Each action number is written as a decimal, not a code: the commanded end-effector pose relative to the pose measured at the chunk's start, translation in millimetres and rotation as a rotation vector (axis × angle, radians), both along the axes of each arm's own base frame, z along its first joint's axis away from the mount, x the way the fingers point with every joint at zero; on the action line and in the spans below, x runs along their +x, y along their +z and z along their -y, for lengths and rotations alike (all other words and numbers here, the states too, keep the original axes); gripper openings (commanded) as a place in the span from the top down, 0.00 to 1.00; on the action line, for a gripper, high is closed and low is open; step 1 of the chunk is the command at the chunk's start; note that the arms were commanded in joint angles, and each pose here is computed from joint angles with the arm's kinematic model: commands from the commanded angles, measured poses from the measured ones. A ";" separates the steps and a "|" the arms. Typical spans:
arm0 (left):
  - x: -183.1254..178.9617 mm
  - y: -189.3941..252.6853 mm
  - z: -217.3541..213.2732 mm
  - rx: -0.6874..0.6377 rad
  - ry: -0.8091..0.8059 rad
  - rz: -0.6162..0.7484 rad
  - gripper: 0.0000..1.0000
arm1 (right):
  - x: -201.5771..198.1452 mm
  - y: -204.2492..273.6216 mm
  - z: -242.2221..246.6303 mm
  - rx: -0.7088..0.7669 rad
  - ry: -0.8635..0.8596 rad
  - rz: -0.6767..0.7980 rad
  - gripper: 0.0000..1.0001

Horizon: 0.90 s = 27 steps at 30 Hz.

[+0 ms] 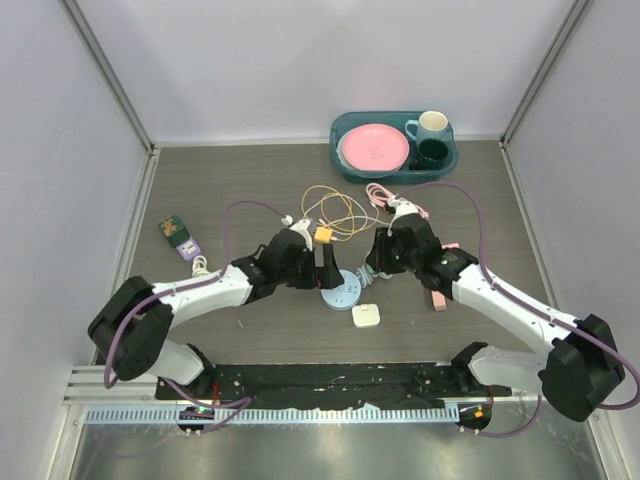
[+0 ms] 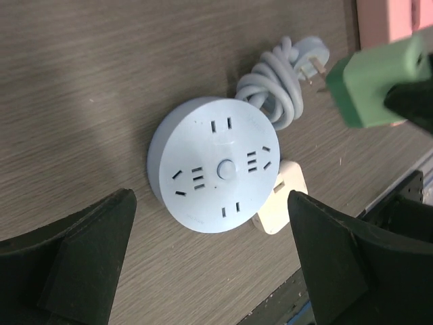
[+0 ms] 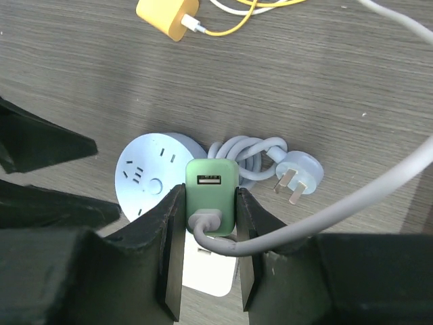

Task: Insert the plug

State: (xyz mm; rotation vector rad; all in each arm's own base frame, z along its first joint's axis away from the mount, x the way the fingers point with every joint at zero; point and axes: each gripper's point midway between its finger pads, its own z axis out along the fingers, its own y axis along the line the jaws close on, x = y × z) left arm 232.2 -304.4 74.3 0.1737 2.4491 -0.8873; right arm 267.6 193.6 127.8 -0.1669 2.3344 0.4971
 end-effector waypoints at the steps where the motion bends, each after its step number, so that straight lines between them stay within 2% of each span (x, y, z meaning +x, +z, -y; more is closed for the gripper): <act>1: 24.9 24.8 -23.2 0.059 0.143 0.129 0.02 | 7.5 26.1 -8.3 0.032 -0.102 0.164 0.99; 7: 34.6 23.4 -28.9 0.113 0.183 0.140 0.06 | -2.8 26.9 -20.2 0.049 -0.195 0.219 0.99; 12: 34.4 13.1 -23.7 0.135 0.163 0.103 0.10 | -13.5 26.1 -40.7 0.053 -0.201 0.235 0.99; 23: 33.4 -10.6 -11.1 0.155 0.107 0.049 0.27 | -31.7 -6.7 -53.2 0.004 -0.331 0.200 0.99; 27: 31.6 -16.7 -4.2 0.138 0.094 0.019 0.36 | -32.7 -10.9 -51.8 0.018 -0.354 0.191 0.99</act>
